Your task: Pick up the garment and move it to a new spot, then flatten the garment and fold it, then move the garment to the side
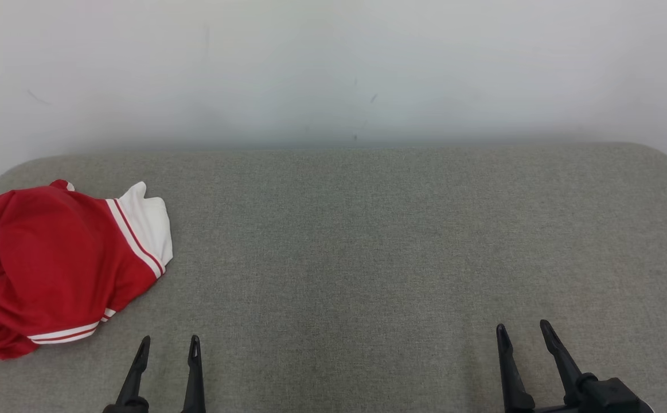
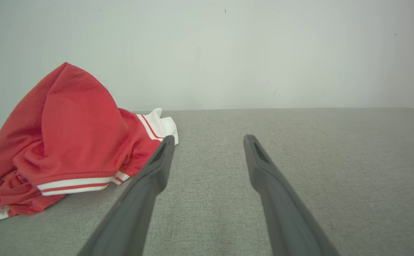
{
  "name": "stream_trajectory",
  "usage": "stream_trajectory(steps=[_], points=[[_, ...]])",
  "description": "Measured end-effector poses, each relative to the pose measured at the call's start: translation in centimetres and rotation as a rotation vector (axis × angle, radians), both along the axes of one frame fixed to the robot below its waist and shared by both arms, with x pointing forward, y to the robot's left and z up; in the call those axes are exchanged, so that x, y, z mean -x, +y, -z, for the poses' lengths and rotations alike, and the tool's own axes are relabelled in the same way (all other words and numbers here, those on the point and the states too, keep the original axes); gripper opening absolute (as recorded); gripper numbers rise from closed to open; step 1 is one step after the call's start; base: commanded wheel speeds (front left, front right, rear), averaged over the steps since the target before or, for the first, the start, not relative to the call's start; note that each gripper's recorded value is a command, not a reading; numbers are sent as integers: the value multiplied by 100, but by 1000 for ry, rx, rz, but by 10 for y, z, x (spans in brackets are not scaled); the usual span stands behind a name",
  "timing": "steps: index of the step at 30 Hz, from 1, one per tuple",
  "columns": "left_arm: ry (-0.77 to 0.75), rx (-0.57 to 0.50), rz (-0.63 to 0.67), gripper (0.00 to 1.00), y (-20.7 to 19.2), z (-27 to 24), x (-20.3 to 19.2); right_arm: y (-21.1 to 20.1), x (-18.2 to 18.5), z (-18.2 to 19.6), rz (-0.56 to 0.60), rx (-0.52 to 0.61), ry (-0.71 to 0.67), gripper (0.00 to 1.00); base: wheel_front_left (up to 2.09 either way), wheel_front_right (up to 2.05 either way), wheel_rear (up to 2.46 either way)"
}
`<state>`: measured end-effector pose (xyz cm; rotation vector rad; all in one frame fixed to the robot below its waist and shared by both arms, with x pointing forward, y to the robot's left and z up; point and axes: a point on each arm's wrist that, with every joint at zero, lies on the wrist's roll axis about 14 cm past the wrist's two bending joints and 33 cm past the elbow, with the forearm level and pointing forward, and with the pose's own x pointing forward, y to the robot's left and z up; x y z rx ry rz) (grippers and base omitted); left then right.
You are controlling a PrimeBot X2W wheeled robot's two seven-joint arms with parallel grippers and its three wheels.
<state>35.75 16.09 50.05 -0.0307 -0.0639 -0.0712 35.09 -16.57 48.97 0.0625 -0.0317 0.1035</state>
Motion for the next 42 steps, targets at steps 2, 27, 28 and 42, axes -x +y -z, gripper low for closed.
stream_trajectory(steps=[2, 27, 28, 42], points=[[2, 2, -4, 100, 1, 1, 0, -2, 0, 0, 6, -13, 1, 100, 0, 0, 0], [28, 24, -57, 100, 12, 9, 3, -1, 0, 3, 6, -30, 10, 100, 0, 0, 0], [31, 25, -60, 100, 12, 9, 3, 0, -1, 3, 3, -32, 10, 100, 0, 0, 0], [54, 41, -232, 100, 65, 17, 32, 45, -15, 9, -133, -54, 35, 100, 0, 0, 0]])
